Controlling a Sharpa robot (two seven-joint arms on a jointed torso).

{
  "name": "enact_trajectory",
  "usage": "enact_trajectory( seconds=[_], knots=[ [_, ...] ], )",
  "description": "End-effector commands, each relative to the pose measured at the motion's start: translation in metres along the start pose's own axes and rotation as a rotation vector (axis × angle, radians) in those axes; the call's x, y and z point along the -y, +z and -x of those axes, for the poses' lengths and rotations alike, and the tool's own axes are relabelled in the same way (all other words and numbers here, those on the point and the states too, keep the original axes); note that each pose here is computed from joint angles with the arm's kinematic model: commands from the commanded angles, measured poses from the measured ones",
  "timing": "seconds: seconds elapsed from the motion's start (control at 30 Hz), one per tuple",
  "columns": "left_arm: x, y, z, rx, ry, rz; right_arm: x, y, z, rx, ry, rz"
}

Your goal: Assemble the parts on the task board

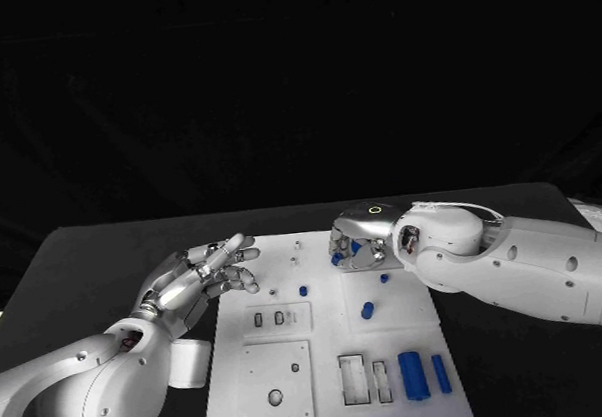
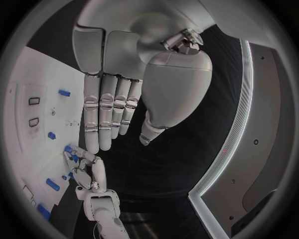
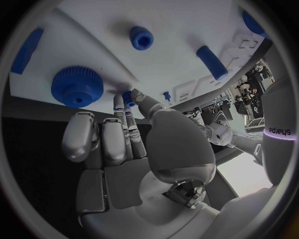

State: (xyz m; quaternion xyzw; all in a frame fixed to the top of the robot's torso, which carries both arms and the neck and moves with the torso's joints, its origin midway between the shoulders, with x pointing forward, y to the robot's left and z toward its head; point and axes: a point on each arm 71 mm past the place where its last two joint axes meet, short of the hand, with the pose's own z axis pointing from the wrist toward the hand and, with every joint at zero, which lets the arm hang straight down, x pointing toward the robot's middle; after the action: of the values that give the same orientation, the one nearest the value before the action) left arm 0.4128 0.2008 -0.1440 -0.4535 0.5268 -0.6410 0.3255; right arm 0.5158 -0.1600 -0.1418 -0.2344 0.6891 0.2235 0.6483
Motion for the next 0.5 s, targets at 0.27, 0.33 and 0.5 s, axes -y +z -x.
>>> enact_trajectory(
  seconds=[0.27,0.33,0.5],
  knots=[
    [-0.0001,0.0010,0.0005,-0.010,-0.006,0.007,0.001,0.005,0.021,0.162,0.012,-0.047],
    [-0.0002,0.0010,0.0004,-0.011,-0.007,0.008,0.001,0.008,0.022,0.172,0.012,-0.055],
    [-0.0006,0.0018,-0.0004,-0.015,-0.008,0.010,-0.001,0.017,0.023,0.195,0.011,-0.063]
  ],
)
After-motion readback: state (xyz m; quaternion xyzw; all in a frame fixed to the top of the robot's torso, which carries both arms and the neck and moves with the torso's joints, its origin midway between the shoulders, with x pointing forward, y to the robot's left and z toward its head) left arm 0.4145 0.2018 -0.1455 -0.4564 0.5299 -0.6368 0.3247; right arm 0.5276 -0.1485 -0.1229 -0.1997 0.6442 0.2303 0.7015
